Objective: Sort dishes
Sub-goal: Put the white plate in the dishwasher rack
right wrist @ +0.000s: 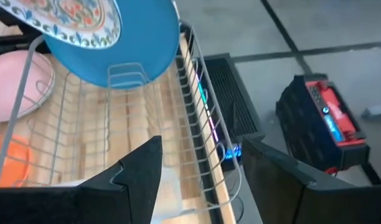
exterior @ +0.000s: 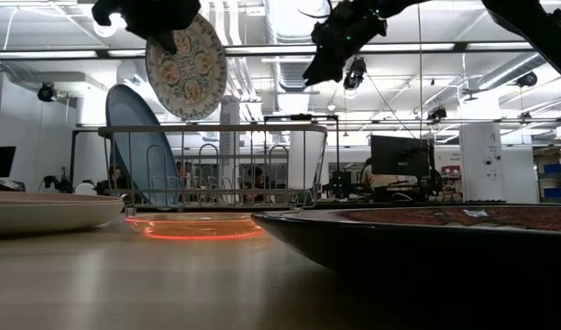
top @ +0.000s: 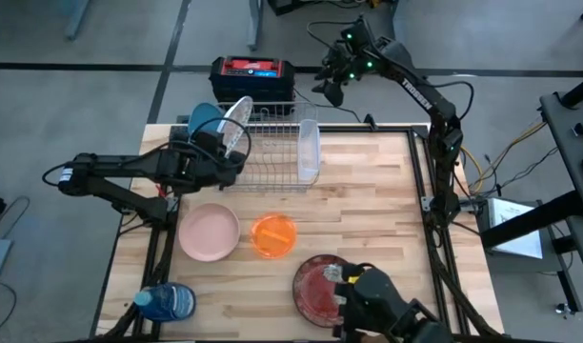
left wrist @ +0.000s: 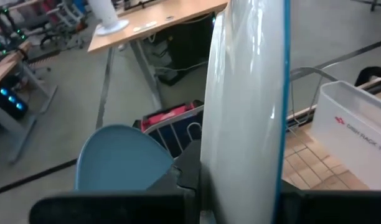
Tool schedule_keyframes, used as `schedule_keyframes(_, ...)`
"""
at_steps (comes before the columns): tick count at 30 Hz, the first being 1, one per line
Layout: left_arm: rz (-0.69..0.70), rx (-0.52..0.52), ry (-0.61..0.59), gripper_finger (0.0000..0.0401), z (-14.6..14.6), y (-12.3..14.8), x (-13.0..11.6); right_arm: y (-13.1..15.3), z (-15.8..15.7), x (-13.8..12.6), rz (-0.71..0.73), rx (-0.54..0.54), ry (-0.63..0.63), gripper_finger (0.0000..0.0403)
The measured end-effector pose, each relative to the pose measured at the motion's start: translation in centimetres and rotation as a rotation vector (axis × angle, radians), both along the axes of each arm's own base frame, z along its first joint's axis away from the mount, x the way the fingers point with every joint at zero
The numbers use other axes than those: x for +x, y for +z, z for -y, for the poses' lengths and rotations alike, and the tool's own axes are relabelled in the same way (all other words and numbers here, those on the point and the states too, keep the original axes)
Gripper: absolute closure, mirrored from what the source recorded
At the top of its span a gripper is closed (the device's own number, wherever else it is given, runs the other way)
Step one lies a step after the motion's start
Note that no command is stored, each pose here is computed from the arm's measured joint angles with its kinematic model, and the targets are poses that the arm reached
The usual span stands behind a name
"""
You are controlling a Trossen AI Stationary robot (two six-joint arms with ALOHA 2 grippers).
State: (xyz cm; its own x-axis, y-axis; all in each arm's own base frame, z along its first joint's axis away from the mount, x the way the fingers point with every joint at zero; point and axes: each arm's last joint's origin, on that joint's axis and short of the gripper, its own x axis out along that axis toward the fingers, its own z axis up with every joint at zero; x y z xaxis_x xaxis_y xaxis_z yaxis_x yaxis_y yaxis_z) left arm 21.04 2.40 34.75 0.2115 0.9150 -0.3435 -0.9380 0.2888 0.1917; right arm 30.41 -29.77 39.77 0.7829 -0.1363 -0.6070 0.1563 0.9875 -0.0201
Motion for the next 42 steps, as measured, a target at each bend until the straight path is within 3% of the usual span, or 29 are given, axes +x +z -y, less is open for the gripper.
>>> schedule_keyframes(13,-0.040,-0.054,0.093,0.0376,-0.6,-1.9,0.4,-3.2,0.5,0.2,-0.077,0.048,0.029,0.0203)
schedule_keyframes(25,-0.115,-0.097,0.196,0.0376,-1.7,-3.9,1.2,-3.4,0.7,0.0,-0.082,0.044,0.029,0.0204)
schedule_keyframes(42,-0.102,-0.135,0.295,0.0376,-2.7,-5.5,2.1,-3.9,0.8,0.0,-0.097,0.044,0.041,0.0204)
